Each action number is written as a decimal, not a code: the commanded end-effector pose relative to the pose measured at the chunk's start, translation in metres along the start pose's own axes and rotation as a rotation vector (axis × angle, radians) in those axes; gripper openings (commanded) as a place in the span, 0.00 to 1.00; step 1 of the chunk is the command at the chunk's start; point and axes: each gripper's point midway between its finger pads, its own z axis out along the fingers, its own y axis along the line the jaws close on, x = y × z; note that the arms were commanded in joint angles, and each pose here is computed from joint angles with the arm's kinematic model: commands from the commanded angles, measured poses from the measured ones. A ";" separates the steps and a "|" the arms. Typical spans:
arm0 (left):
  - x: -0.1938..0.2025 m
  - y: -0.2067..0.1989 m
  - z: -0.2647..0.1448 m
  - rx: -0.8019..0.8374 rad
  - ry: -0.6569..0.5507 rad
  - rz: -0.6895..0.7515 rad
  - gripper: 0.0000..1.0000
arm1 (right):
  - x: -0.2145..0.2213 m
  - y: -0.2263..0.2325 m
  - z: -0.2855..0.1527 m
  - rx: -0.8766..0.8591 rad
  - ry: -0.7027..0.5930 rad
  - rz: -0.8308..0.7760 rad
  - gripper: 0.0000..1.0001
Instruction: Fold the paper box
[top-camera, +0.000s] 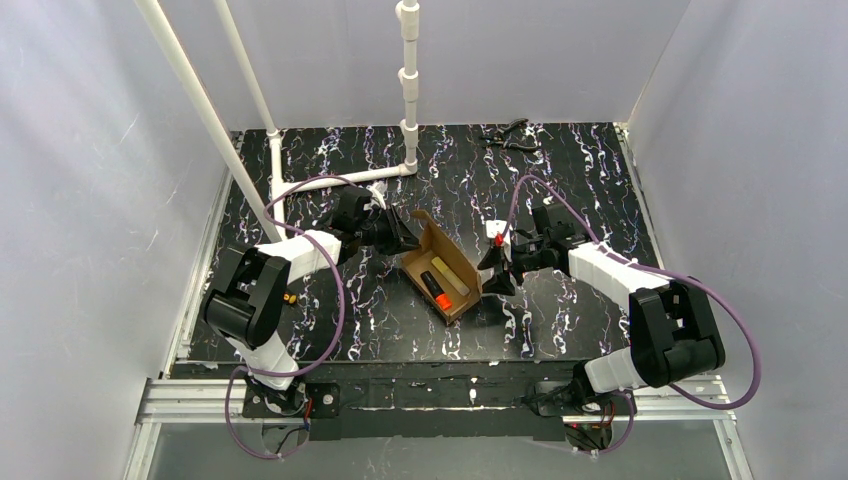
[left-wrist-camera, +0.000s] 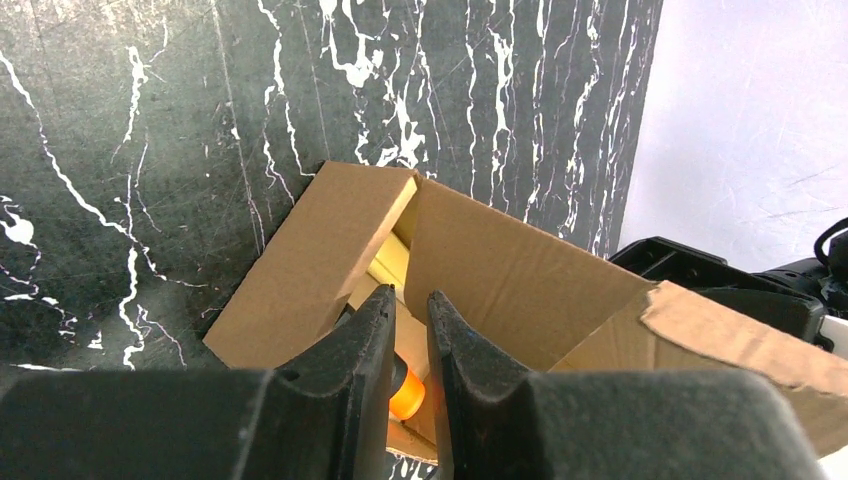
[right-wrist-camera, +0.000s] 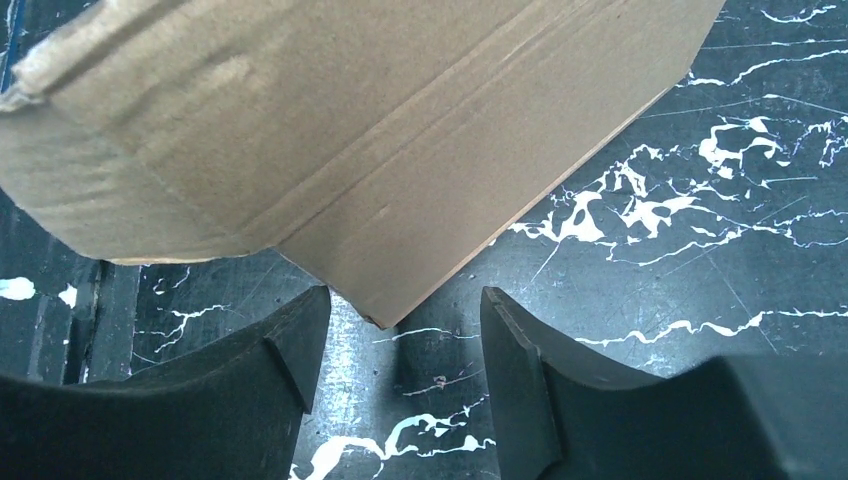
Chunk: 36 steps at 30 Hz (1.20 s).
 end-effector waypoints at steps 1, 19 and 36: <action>0.003 0.000 -0.003 -0.004 -0.006 0.015 0.17 | -0.002 0.000 -0.001 0.023 -0.007 -0.012 0.63; 0.000 -0.003 -0.001 0.006 -0.003 0.016 0.16 | -0.018 0.015 -0.001 -0.028 -0.088 0.007 0.69; 0.001 -0.004 -0.003 0.006 -0.004 0.013 0.16 | -0.009 -0.013 0.007 0.139 -0.054 0.048 0.61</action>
